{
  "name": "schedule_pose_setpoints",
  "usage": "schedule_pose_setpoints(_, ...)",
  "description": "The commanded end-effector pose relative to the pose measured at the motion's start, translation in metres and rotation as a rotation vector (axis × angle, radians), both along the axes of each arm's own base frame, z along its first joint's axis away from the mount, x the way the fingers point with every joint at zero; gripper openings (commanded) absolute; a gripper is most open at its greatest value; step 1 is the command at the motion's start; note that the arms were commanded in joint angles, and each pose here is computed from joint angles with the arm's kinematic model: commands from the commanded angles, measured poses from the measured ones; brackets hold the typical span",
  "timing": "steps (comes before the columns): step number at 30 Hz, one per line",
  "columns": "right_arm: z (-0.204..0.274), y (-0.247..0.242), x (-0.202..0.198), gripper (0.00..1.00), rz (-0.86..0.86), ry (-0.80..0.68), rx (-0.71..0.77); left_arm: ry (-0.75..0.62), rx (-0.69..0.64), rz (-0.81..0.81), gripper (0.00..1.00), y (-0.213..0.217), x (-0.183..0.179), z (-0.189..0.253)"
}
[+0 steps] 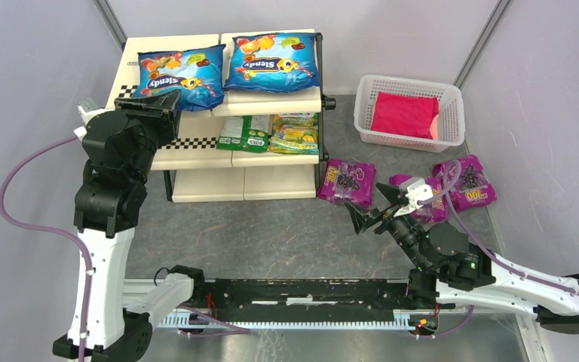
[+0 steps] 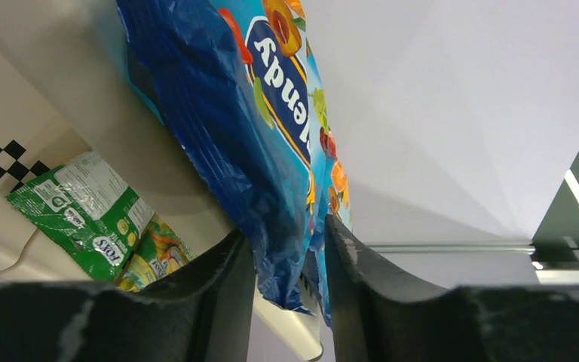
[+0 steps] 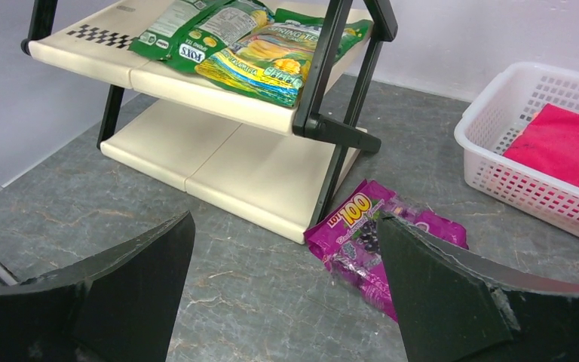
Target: Place and organize the candy bags onto the shelf
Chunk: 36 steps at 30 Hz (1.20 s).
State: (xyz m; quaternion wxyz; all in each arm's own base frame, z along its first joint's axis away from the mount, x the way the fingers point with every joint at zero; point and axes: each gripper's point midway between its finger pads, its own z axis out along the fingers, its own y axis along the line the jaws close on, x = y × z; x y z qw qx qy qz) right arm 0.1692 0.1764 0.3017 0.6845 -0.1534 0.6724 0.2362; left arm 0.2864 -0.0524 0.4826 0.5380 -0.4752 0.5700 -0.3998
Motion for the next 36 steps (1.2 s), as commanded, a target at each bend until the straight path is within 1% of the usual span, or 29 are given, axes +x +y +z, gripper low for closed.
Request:
schedule_pose_setpoints(1, 0.018, 0.005, 0.0, 0.98, 0.015, -0.031, 0.022, -0.083, 0.034, -0.047, 0.39, -0.008, -0.001, 0.017)
schedule_pose_setpoints(3, 0.019, 0.007, 0.0, 0.98, 0.021, -0.031, 0.018, -0.108, 0.042, -0.064, 0.35, -0.012, 0.003, 0.022)
schedule_pose_setpoints(5, 0.018, 0.01, 0.0, 0.98, 0.026, -0.029, 0.007, -0.123, 0.056, -0.073, 0.34, -0.015, 0.012, 0.026)
schedule_pose_setpoints(9, 0.015, 0.012, 0.0, 0.98, 0.031, -0.025, -0.016, -0.128, 0.066, -0.051, 0.27, -0.013, 0.025, 0.029)
schedule_pose_setpoints(14, 0.015, 0.011, 0.0, 0.98, 0.027, -0.02, -0.017, -0.153, 0.09, 0.022, 0.26, -0.001, 0.033, 0.039)
schedule_pose_setpoints(19, 0.015, 0.007, 0.001, 0.98, 0.015, -0.016, -0.019, -0.171, 0.137, 0.053, 0.26, 0.006, 0.029, 0.049)
schedule_pose_setpoints(25, 0.017, 0.013, 0.001, 0.98, 0.025, -0.015, -0.024, -0.155, 0.164, 0.018, 0.26, 0.0, 0.031, 0.04)
schedule_pose_setpoints(27, 0.018, 0.016, 0.0, 0.98, 0.034, -0.013, -0.034, -0.16, 0.187, 0.002, 0.29, -0.003, 0.032, 0.042)
schedule_pose_setpoints(30, 0.019, 0.018, 0.0, 0.98, 0.039, -0.01, -0.052, -0.143, 0.232, 0.003, 0.39, -0.001, 0.034, 0.043)
schedule_pose_setpoints(32, 0.02, 0.018, 0.0, 0.98, 0.038, -0.008, -0.053, -0.143, 0.263, 0.008, 0.41, 0.001, 0.034, 0.044)
schedule_pose_setpoints(33, 0.02, 0.018, 0.0, 0.98, 0.038, -0.006, -0.052, -0.144, 0.277, 0.014, 0.41, 0.002, 0.034, 0.045)
schedule_pose_setpoints(36, 0.02, 0.017, 0.0, 0.97, 0.035, -0.002, -0.04, -0.147, 0.314, 0.018, 0.36, 0.005, 0.036, 0.048)
